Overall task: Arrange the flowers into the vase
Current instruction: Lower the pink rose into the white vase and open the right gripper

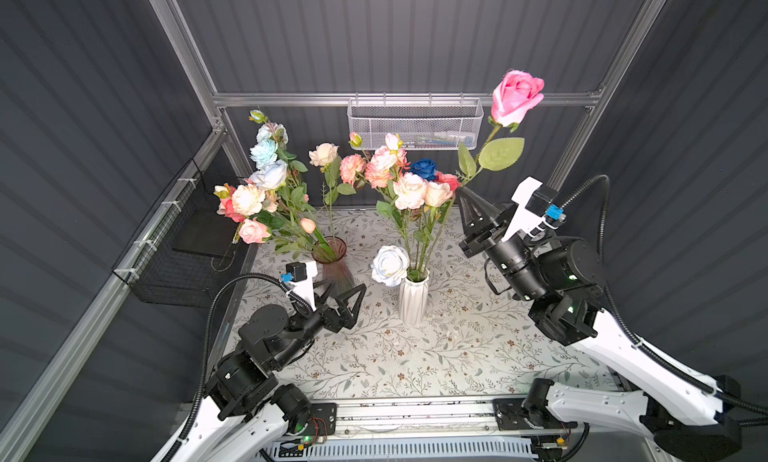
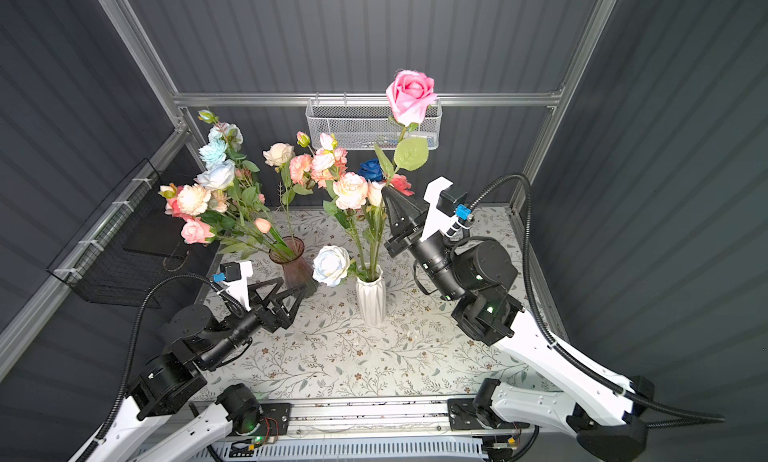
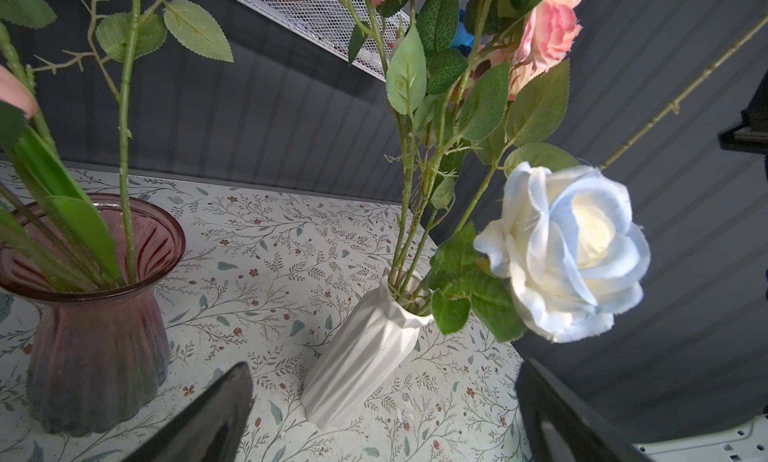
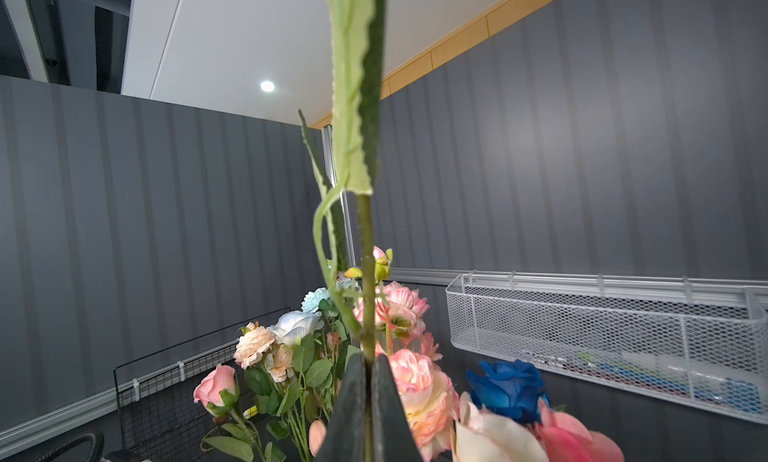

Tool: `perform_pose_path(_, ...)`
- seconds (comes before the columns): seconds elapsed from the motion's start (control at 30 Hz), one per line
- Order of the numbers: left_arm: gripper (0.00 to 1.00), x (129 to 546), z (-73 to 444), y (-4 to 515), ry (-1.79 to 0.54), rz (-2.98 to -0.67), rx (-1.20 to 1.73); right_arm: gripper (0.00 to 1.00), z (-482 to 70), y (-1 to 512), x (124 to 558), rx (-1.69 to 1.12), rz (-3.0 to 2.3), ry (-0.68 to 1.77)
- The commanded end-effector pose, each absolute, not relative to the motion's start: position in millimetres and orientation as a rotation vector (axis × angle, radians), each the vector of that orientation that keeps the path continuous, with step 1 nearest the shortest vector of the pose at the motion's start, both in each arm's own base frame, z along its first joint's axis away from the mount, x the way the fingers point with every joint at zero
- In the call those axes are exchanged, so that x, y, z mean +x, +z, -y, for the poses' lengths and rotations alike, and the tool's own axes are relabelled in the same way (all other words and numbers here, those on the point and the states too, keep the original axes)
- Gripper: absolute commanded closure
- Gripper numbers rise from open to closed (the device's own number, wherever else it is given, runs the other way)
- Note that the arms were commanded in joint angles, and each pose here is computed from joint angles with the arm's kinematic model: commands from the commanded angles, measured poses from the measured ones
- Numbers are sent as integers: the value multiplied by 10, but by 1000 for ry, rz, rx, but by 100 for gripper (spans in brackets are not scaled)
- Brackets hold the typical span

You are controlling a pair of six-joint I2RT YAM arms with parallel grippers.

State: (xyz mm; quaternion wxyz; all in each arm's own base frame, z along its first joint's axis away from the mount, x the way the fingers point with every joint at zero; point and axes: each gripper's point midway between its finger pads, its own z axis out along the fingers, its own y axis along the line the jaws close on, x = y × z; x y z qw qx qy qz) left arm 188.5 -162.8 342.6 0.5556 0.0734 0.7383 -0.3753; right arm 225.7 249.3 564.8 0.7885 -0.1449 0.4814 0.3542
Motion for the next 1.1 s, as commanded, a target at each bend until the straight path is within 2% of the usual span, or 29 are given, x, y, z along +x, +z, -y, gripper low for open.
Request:
perform_pose_path(0.0,0,1866,1598,3573,-884,-1709,175,100,-2421,5776,2229,-269,-937,736)
perform_pose_path(0.23,0,1855,1590,3562,-884,-1710,176,100,-2522,5521,2412,-258,-993,682)
perform_pose_path(0.63,0,1852,1576,3530,-879,-1714,173,100,-2768,4264,2695,-271,-1310,704)
perform_pose_path(0.93,0,1856,1597,3520,-895,-1713,168,79,-2751,3731,2673,-264,-1537,750)
perform_pose_path(1.07,0,1869,1613,3496,-895,-1722,168,74,-2713,3621,2602,-284,-1606,805)
